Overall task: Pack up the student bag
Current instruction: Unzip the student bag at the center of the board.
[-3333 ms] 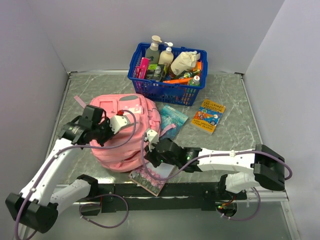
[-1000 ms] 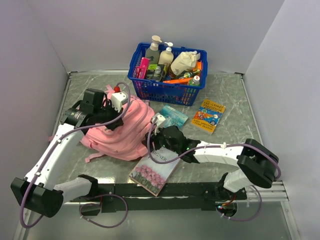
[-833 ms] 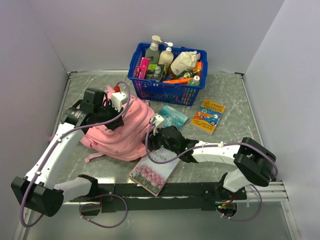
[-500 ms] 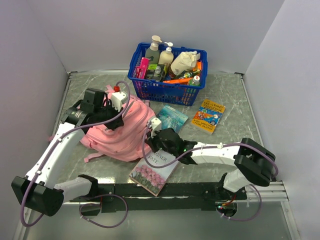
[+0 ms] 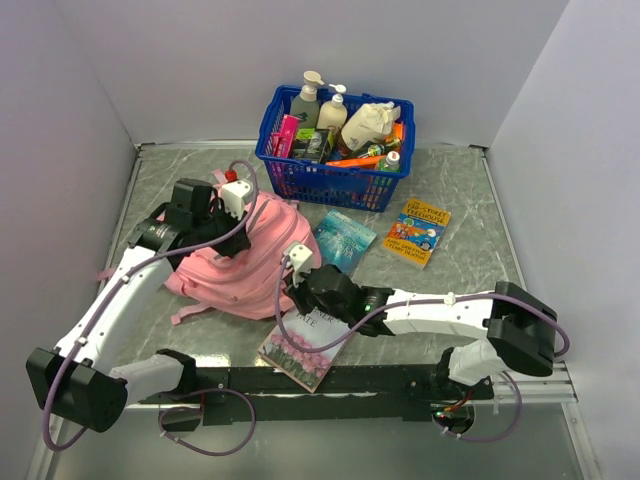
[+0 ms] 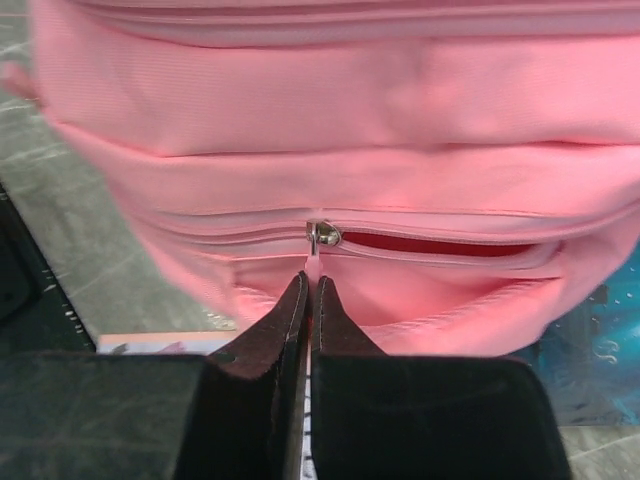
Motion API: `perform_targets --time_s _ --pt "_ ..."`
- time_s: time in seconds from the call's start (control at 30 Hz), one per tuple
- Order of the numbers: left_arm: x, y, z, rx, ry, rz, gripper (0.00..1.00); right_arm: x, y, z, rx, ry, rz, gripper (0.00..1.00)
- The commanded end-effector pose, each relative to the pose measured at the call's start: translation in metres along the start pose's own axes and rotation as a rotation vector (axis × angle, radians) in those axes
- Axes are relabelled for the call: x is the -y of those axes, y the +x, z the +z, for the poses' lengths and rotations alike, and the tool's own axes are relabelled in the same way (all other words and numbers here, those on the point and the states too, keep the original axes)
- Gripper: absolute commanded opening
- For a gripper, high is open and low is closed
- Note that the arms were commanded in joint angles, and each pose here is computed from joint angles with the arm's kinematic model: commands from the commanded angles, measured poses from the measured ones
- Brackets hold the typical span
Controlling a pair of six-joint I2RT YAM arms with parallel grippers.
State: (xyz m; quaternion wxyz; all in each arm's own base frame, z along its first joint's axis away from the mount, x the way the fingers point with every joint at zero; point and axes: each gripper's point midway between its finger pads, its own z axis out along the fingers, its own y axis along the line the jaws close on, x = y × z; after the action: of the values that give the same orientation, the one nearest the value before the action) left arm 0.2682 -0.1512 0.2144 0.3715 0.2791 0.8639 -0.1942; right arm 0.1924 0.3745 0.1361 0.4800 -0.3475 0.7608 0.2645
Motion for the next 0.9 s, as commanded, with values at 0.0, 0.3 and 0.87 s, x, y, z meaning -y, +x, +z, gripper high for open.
perform_targets --time_s 0.0,0.3,0.87 --pt "0.000 -0.069 0.007 0.254 -0.007 0.015 0.01 -0.029 -0.046 -0.016 0.091 -0.065 0.004 0.00" --pt "0.004 -0.071 0.030 0.239 -0.063 -0.060 0.01 -0.058 -0.053 -0.029 0.060 -0.113 -0.029 0.00" --pt "0.008 -0.130 0.013 0.309 -0.074 -0.115 0.01 -0.084 -0.033 0.017 -0.059 -0.067 -0.139 0.00"
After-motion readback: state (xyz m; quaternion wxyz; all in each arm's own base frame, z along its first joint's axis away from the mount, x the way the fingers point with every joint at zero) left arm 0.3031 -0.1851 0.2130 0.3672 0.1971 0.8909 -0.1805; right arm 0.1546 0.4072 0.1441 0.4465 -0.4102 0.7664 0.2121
